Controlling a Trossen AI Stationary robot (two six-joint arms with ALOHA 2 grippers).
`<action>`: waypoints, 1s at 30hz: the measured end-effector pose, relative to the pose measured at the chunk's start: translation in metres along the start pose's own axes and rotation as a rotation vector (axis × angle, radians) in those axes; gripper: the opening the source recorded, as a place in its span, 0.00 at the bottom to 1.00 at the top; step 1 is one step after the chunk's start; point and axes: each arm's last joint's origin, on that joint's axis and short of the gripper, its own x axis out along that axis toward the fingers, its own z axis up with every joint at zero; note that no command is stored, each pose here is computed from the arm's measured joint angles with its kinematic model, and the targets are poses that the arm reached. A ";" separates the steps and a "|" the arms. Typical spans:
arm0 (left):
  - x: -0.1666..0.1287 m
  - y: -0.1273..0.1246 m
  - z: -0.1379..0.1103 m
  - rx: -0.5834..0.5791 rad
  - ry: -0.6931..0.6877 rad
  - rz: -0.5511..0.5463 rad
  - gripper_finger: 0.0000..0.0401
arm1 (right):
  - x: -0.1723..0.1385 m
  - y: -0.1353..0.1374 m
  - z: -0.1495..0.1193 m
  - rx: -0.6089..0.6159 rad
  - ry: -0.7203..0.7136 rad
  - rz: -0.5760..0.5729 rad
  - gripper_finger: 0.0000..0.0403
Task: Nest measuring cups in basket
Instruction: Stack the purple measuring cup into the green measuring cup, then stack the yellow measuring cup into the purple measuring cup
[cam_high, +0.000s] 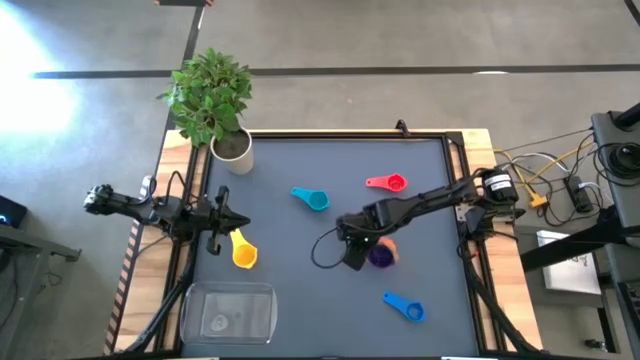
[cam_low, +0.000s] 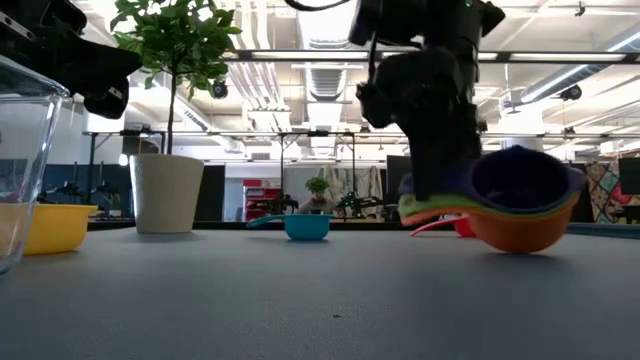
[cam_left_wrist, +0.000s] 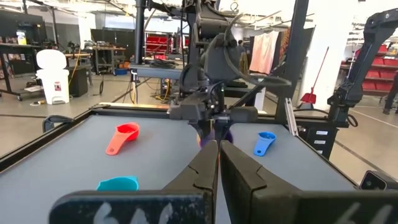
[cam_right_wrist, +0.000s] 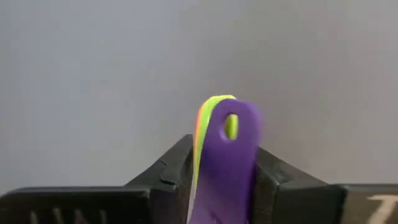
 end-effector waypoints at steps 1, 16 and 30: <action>0.000 0.000 0.000 0.000 0.000 0.000 0.00 | -0.002 0.002 0.002 -0.017 -0.009 0.007 0.23; 0.000 0.000 0.000 0.000 0.000 0.000 0.00 | -0.016 0.010 0.011 -0.287 -0.046 0.028 0.08; 0.000 0.000 0.000 0.000 0.000 0.000 0.00 | -0.023 0.014 0.021 -0.508 -0.202 -0.025 0.29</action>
